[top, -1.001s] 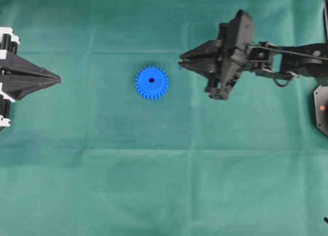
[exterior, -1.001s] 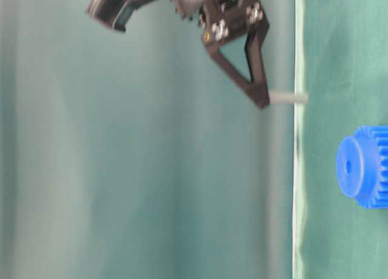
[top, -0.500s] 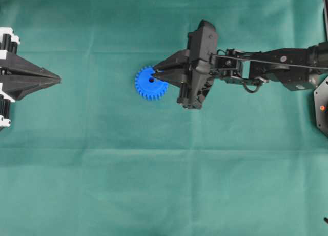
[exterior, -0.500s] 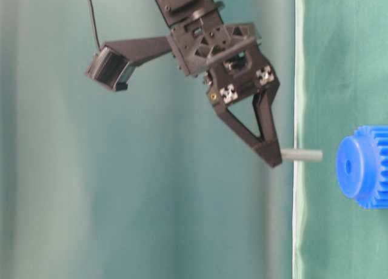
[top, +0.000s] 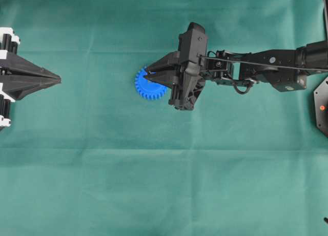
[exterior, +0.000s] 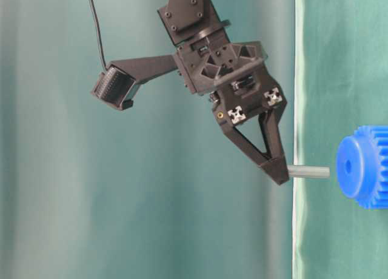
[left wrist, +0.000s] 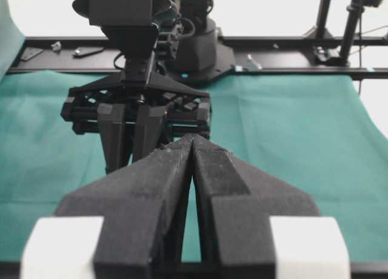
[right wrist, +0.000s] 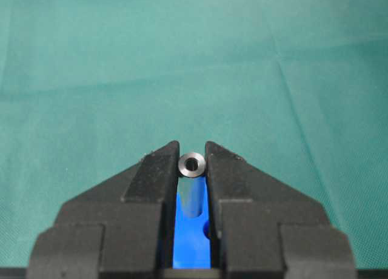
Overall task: Insert the shaft placed at a random location into the center hole of the medium gear at another random location.
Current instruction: 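Align the shaft upright over the gear hole and lower it in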
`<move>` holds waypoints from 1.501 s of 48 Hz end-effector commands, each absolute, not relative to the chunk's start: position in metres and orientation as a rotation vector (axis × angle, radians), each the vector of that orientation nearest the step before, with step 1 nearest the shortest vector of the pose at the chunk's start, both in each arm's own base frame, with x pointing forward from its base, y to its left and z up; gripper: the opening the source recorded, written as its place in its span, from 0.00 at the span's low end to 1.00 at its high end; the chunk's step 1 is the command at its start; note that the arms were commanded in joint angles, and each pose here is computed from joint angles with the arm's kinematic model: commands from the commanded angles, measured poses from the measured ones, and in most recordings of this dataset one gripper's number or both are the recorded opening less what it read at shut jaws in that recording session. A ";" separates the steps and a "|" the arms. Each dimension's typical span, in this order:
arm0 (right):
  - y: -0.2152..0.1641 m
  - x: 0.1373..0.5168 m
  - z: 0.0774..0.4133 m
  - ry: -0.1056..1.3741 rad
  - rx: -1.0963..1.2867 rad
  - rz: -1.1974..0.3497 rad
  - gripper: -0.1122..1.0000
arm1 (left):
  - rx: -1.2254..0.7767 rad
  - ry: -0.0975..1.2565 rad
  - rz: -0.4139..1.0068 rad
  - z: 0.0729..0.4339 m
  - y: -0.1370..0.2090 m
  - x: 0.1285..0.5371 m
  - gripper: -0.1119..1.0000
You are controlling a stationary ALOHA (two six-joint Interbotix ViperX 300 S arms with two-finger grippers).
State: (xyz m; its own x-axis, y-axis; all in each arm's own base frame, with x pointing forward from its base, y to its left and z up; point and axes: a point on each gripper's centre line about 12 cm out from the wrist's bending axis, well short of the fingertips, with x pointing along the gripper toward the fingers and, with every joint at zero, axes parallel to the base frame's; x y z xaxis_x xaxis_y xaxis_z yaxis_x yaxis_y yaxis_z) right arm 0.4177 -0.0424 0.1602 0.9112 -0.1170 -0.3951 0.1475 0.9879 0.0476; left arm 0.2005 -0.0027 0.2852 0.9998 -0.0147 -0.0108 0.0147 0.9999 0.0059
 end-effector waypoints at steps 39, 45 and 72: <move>-0.052 0.422 0.144 0.424 0.066 -0.155 0.22 | 0.009 -0.005 -0.017 0.292 -0.003 0.203 0.10; -0.052 0.422 0.144 0.424 0.066 -0.155 0.22 | 0.009 -0.005 -0.018 0.292 -0.003 0.203 0.10; -0.053 0.431 0.117 0.458 0.070 -0.159 0.22 | 0.009 -0.003 -0.017 0.292 -0.003 0.203 0.10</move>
